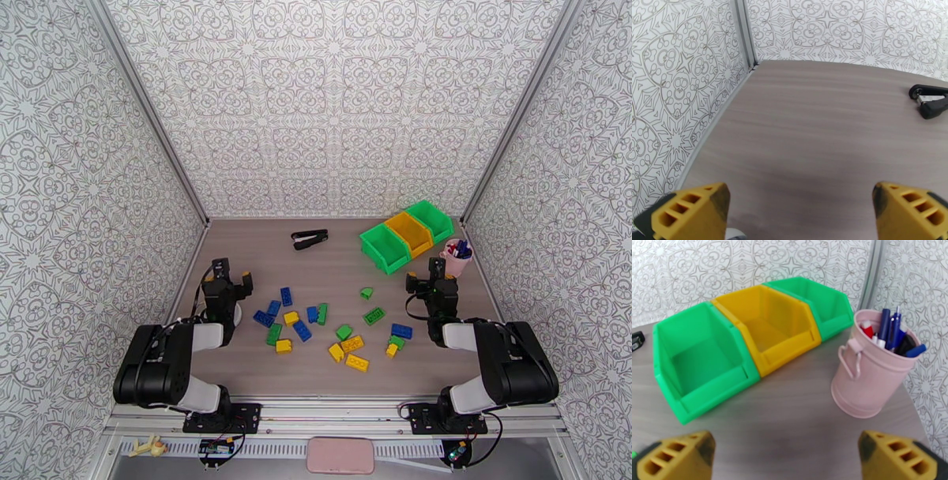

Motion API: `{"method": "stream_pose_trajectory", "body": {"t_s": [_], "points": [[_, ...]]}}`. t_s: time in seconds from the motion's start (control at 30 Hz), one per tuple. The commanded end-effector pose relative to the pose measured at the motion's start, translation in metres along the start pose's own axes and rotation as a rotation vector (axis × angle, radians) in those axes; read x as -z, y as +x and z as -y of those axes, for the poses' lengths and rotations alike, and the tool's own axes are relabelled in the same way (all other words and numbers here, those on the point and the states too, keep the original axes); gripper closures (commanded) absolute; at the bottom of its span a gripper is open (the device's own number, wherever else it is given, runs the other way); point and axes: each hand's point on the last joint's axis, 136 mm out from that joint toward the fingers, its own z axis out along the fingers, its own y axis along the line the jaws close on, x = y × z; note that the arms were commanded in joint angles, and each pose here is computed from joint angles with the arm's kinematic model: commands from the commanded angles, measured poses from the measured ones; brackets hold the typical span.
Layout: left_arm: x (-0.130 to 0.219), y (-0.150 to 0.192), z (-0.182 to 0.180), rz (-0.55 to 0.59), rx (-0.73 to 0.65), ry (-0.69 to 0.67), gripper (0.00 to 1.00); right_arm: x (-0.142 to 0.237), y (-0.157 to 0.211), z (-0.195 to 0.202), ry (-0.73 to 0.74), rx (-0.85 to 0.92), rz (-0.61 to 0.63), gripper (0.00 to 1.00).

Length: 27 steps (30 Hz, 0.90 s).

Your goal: Sort the legos into containers by color

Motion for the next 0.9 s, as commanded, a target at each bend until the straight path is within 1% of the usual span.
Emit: {"method": "stream_pose_trajectory", "body": {"t_s": [0.0,0.07,0.2,0.27,0.37,0.47,0.53,0.67,0.73,0.87], "points": [[0.005,-0.022,0.008,-0.002,-0.055,0.018,0.00,0.002,-0.022,-0.006,-0.031,0.011,0.003,0.00],[0.011,-0.035,0.018,0.029,-0.078,0.045,0.00,0.004,-0.027,-0.007,-0.034,0.012,-0.009,0.00],[0.023,-0.062,0.043,0.086,-0.089,0.128,0.00,0.004,-0.035,-0.003,-0.007,-0.048,-0.100,0.00],[0.030,-0.073,0.061,0.115,-0.096,0.189,0.00,0.005,-0.039,-0.006,-0.021,-0.090,-0.114,0.00],[0.046,-0.080,0.098,0.145,-0.137,0.326,0.00,0.008,-0.045,-0.012,-0.045,-0.137,-0.134,0.00],[0.063,-0.079,0.138,0.152,-0.198,0.459,0.00,0.006,-0.047,-0.016,-0.061,-0.173,-0.189,0.00],[0.077,-0.074,0.167,0.155,-0.236,0.561,0.00,0.002,-0.049,-0.027,-0.108,-0.176,-0.231,0.00],[0.104,-0.061,0.209,0.154,-0.269,0.733,0.00,-0.016,-0.046,-0.043,-0.170,-0.161,-0.336,0.00],[0.118,-0.054,0.228,0.157,-0.257,0.810,0.00,-0.029,-0.044,-0.051,-0.204,-0.114,-0.398,0.00],[0.139,-0.041,0.254,0.151,-0.222,0.914,0.00,-0.058,-0.036,-0.060,-0.249,0.015,-0.544,0.02]]}}
